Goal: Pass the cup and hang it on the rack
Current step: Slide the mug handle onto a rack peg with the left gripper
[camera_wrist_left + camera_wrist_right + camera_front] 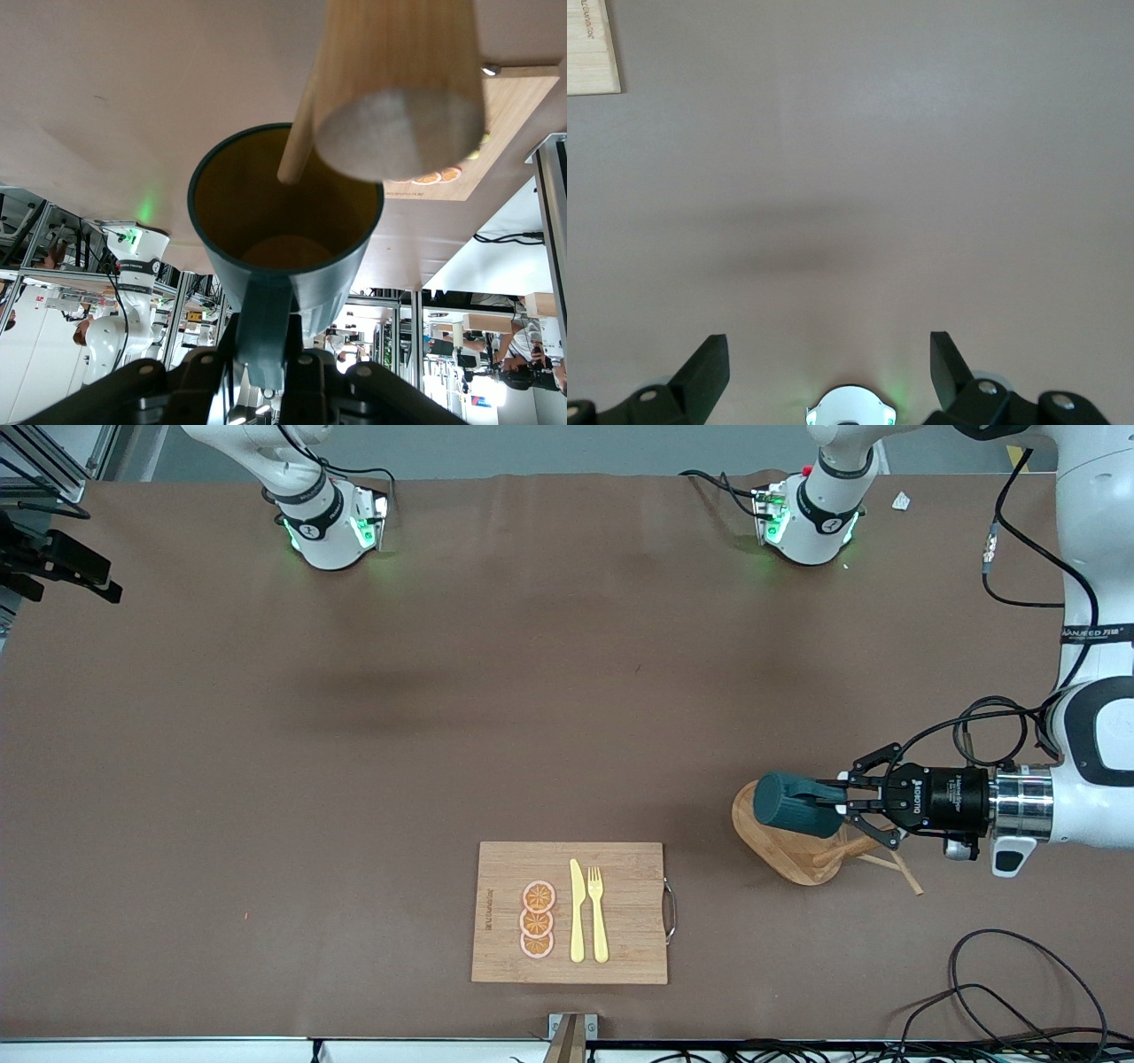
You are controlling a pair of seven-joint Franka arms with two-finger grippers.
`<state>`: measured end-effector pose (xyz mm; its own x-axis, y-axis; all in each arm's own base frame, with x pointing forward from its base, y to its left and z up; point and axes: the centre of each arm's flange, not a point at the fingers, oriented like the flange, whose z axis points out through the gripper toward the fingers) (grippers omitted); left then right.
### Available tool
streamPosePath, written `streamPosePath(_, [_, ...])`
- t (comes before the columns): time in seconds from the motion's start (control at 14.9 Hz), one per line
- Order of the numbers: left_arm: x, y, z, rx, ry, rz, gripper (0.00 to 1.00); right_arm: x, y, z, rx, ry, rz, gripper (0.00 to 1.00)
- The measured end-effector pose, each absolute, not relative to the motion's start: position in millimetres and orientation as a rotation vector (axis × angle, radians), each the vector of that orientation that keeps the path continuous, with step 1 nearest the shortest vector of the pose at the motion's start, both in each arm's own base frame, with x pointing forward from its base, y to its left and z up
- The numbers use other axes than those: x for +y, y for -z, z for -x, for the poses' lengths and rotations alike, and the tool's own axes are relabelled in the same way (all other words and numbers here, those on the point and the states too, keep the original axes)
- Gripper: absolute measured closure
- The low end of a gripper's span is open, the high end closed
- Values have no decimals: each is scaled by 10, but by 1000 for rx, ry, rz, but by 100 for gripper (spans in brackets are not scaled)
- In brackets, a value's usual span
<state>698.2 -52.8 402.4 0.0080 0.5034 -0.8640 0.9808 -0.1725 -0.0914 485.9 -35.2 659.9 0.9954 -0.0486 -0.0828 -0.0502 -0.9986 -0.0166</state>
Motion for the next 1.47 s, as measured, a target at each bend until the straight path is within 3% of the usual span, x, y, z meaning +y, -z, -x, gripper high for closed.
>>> streamPosePath(1.47, [-76,-3801,-6997,1520,1026,-1762,79,-427,-6593,-4846,101,-138,3116,0])
